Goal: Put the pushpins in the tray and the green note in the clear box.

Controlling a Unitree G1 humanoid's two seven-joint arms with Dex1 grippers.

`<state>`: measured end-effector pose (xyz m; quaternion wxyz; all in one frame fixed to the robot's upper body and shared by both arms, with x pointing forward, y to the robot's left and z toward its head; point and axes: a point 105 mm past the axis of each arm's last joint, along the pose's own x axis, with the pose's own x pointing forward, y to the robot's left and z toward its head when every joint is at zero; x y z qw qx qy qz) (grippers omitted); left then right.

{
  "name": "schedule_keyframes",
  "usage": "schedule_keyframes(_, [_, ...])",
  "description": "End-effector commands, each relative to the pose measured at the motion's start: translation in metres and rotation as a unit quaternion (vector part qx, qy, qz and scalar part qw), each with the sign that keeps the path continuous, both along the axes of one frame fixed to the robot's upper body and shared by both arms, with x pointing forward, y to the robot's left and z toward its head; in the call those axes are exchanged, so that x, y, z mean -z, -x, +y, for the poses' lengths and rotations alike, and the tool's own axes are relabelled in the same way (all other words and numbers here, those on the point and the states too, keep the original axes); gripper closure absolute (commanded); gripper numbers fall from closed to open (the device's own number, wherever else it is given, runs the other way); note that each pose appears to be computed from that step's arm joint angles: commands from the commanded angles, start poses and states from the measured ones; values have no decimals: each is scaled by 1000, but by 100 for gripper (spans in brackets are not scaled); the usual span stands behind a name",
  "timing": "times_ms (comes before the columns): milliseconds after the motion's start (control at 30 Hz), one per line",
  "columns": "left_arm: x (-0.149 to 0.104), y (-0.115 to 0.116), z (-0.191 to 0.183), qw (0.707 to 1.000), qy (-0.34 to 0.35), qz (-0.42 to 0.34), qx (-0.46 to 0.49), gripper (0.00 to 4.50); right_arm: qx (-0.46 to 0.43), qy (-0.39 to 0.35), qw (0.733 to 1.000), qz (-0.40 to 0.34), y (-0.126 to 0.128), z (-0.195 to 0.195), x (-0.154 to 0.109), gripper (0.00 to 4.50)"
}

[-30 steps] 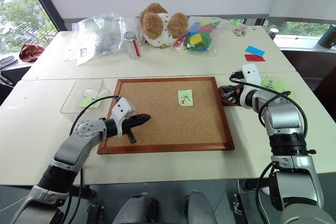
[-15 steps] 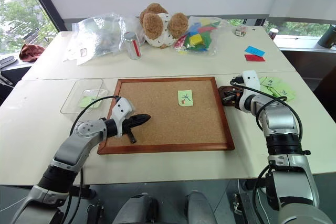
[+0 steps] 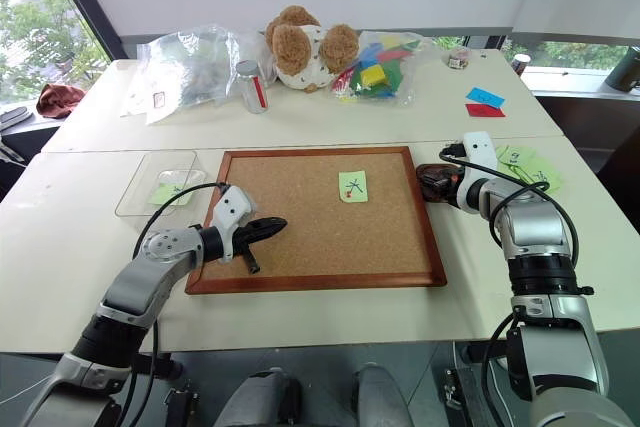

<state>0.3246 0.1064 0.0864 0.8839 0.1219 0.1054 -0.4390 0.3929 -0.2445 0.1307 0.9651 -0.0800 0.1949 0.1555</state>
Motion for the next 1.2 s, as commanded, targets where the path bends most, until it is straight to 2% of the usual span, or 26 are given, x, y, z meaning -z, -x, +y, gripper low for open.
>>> schedule_keyframes(33, [19, 4, 3, 999, -19, 33, -6, 450, 6, 10, 1000, -29, -2, -7, -19, 8])
schedule_keyframes(233, [20, 5, 3, 999, -18, 35, -6, 450, -5, 2, 999, -50, 0, -4, -38, 8])
schedule_keyframes(367, [20, 5, 2, 999, -18, 35, -4, 450, -51, -6, 996, -71, 5, 18, -56, 8])
schedule_keyframes(467, [20, 5, 2, 999, -18, 35, -3, 450, -95, -5, 993, -71, 10, 41, -59, 8])
schedule_keyframes(667, [19, 4, 1, 999, -18, 33, -2, 450, -153, 4, 986, -62, 16, 80, -49, 8])
schedule_keyframes(967, [19, 5, 3, 999, -18, 31, -7, 450, -226, 15, 973, -39, 17, 132, -20, 8])
schedule_keyframes(1167, [19, 7, 5, 999, -18, 31, -12, 450, -224, 6, 974, -26, 9, 140, -5, 8])
schedule_keyframes(1200, [19, 8, 6, 999, -18, 31, -14, 450, -223, 5, 975, -25, 8, 140, -4, 31])
